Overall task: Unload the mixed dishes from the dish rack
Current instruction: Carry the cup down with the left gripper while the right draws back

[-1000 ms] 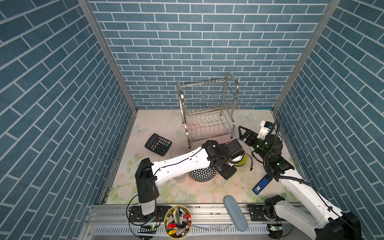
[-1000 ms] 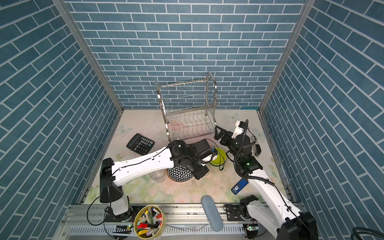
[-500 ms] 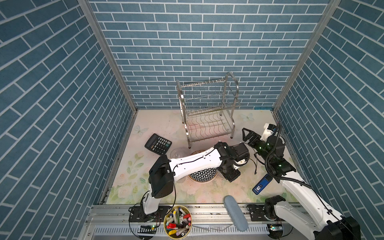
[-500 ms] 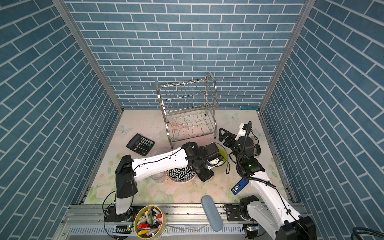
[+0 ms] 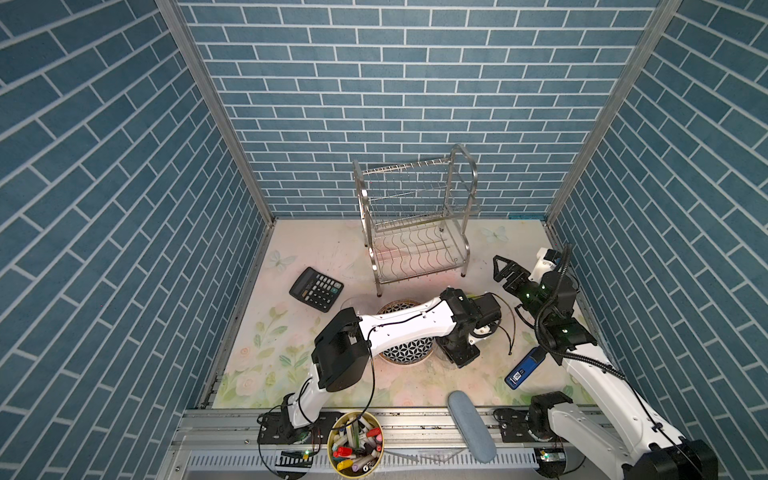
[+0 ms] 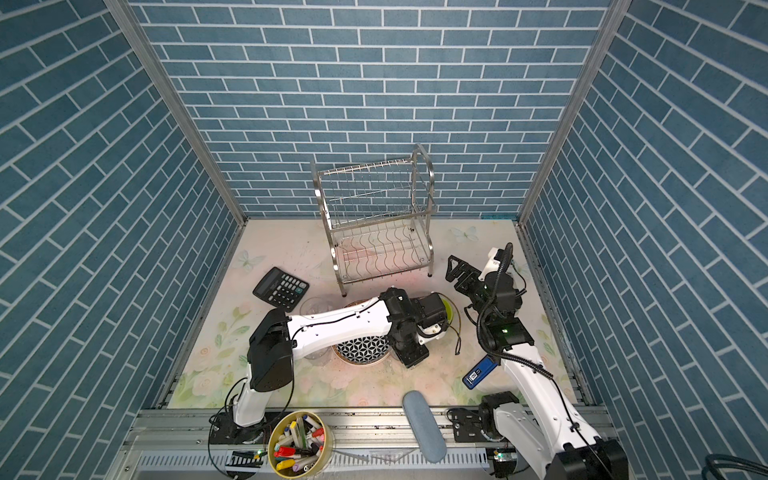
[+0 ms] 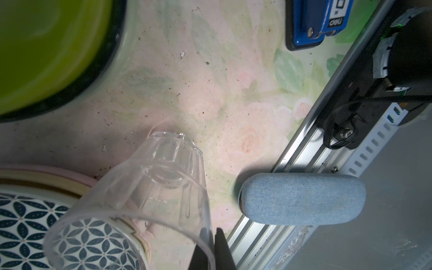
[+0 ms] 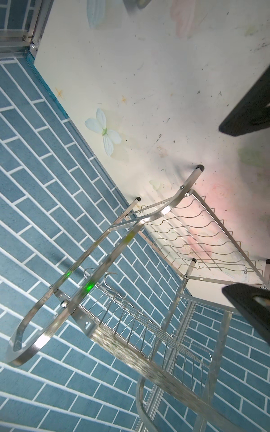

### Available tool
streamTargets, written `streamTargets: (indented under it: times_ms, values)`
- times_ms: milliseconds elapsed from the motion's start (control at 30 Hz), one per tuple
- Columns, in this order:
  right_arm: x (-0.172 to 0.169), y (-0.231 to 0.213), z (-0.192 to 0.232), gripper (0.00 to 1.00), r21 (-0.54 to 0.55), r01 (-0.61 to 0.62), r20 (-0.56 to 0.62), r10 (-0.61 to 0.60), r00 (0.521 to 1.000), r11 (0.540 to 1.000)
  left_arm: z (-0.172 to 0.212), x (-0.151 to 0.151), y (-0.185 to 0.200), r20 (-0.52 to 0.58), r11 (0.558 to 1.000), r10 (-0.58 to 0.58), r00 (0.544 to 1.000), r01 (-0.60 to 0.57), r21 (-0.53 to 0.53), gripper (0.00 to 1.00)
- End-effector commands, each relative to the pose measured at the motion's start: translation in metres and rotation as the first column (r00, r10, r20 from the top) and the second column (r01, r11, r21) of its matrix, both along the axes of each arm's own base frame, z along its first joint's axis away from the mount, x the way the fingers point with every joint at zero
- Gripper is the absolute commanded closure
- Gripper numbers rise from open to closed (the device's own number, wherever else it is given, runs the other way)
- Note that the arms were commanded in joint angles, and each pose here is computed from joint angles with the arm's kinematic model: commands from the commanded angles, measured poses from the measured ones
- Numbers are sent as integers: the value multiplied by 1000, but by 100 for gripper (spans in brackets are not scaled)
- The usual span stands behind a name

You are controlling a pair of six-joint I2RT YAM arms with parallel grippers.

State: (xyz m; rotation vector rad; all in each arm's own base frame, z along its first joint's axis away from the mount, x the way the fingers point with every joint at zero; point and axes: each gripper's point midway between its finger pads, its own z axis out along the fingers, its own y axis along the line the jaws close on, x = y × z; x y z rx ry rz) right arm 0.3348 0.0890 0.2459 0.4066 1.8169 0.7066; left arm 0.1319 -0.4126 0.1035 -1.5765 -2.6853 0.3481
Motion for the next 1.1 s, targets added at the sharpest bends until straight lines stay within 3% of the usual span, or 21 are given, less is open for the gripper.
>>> streamTargets:
  times_ms: [0, 200, 367, 733, 900, 1067]
  values:
    - [-1, 0, -9, 1, 22, -9, -24, 10, 1000, 1000, 2, 0, -2, 9, 1000, -20, 1000, 20, 6, 99]
    - [0, -5, -8, 1, 35, 2, -25, -1, 1000, 999, -6, -1, -2, -7, 999, -26, 1000, 26, 27, 96]
    - [1, -9, -11, 1, 43, 15, -33, -13, 999, 999, -7, 0, -3, -7, 999, -27, 1000, 27, 26, 85]
    - [0, -11, -13, 1, 59, 9, -38, -7, 999, 998, -5, 0, -6, -2, 1000, -14, 1000, 14, 4, 73]
    - [1, -17, -13, 1, 40, 19, -48, -17, 999, 999, 47, 19, -13, 117, 993, 25, 993, -11, -115, 72]
    - [0, -21, -11, 1, -38, 17, -68, -20, 997, 999, 135, 50, -8, 322, 950, 132, 937, -27, -312, 70]
